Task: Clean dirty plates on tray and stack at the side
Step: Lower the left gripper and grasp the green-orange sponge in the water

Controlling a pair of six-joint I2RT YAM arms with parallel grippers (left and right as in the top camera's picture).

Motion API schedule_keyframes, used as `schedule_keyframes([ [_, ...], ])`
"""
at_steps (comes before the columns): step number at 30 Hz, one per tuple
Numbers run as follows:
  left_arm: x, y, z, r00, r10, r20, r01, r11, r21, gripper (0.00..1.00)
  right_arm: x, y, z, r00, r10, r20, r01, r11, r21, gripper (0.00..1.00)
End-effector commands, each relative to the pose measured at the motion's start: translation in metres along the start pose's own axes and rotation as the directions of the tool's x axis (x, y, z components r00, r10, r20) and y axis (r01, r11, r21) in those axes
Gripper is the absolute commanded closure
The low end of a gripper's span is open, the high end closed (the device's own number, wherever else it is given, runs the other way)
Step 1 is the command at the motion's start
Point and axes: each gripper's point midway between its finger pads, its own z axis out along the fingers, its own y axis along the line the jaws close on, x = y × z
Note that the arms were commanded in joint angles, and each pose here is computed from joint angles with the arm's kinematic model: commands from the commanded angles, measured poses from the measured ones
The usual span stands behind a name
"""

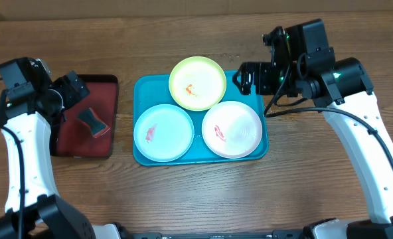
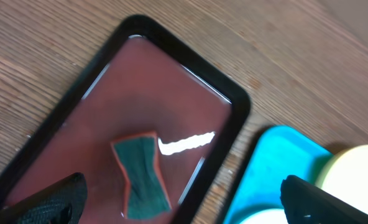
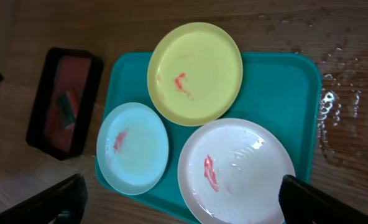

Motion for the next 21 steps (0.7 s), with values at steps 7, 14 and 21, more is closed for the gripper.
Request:
schedule_keyframes([
  [7,0.039,0.035,0.071,0.976,-0.087,-0.202,0.062,0.990,-0.126,0.00,-0.020,0.018,0.001,0.995,0.072,0.062,-0.067,0.994,-0.091,0.00],
  [14,0.058,0.046,0.100,0.957,-0.104,-0.271,0.063,0.986,-0.158,0.16,-0.022,-0.026,-0.001,0.964,0.226,0.139,-0.245,0.960,0.138,0.01],
  [21,0.066,0.046,0.104,0.950,-0.099,-0.295,0.049,0.984,-0.174,0.26,-0.022,-0.031,-0.002,0.962,0.231,0.147,-0.254,0.953,0.163,0.01],
])
